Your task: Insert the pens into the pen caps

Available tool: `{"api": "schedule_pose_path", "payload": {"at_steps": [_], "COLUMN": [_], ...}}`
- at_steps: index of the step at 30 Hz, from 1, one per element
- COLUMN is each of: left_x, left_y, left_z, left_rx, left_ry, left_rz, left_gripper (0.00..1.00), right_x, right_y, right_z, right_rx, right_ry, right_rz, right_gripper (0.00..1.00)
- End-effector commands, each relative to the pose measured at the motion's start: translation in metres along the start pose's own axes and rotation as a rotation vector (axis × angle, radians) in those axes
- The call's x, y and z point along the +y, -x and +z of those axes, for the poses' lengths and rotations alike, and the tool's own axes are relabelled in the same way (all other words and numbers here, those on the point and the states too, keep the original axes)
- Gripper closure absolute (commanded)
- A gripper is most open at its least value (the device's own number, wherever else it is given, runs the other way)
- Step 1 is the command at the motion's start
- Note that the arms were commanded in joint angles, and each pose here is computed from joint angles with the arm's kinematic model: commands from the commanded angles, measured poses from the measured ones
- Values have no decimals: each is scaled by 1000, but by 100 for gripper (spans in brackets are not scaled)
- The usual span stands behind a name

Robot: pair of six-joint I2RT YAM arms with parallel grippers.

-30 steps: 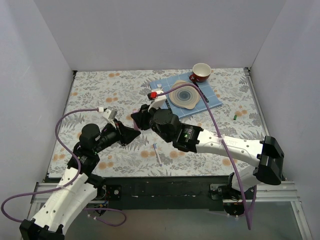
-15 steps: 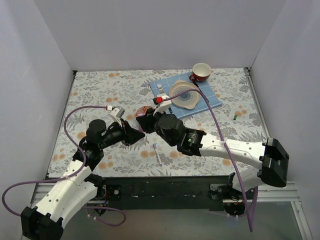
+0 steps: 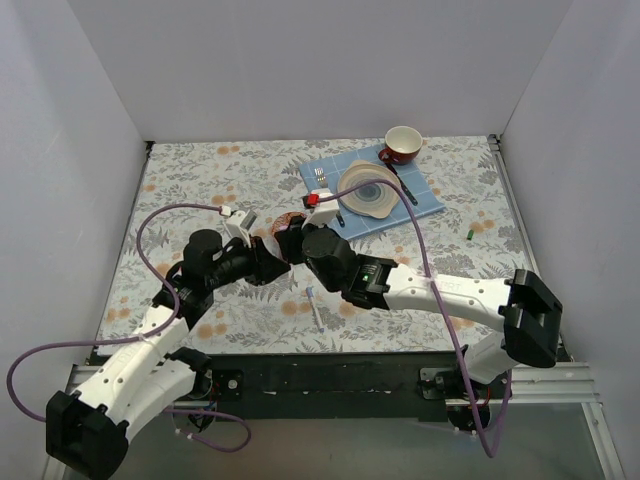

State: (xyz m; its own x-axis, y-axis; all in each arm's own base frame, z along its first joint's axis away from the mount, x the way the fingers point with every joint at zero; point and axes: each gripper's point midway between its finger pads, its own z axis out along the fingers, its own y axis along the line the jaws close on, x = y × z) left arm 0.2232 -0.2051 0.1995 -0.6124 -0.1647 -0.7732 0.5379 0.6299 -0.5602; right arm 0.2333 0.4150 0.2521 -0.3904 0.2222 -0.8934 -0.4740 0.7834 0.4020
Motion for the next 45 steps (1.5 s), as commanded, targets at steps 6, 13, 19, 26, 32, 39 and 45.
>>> {"api": "schedule_pose_path", "payload": {"at_steps": [6,13,19,26,32,39,45], "left_x": [2,-12,2,19,25,39,45], "left_y": [154,114,57,-31,-64,-110,-131], "left_z": [-21,-19,-22,-21,-22,-8,1], "left_rx": [-532,-384,-178,103,95,190,238], "left_ry": [172,64,137,192,213,262,312], "left_rz": [118,88,-109,-375,-535,-683,-691], "left_gripper": [100,100,100,100,100,100,100], "right_x": [14,21,-3,-58,-87,-87,-86], "right_y": [-144,-25,54,46,38,24,20], "right_z": [-57,-40,-70,-105,-112,-104,-101], "right_rx": [501,238,42,4,2,40,47], "right_ry": [78,89,88,8,-65,-53,-44], "right_rz": [-163,-49,-29,-37,-60,-67,-62], "right_gripper": [99,84,29,20,19,19,19]}}
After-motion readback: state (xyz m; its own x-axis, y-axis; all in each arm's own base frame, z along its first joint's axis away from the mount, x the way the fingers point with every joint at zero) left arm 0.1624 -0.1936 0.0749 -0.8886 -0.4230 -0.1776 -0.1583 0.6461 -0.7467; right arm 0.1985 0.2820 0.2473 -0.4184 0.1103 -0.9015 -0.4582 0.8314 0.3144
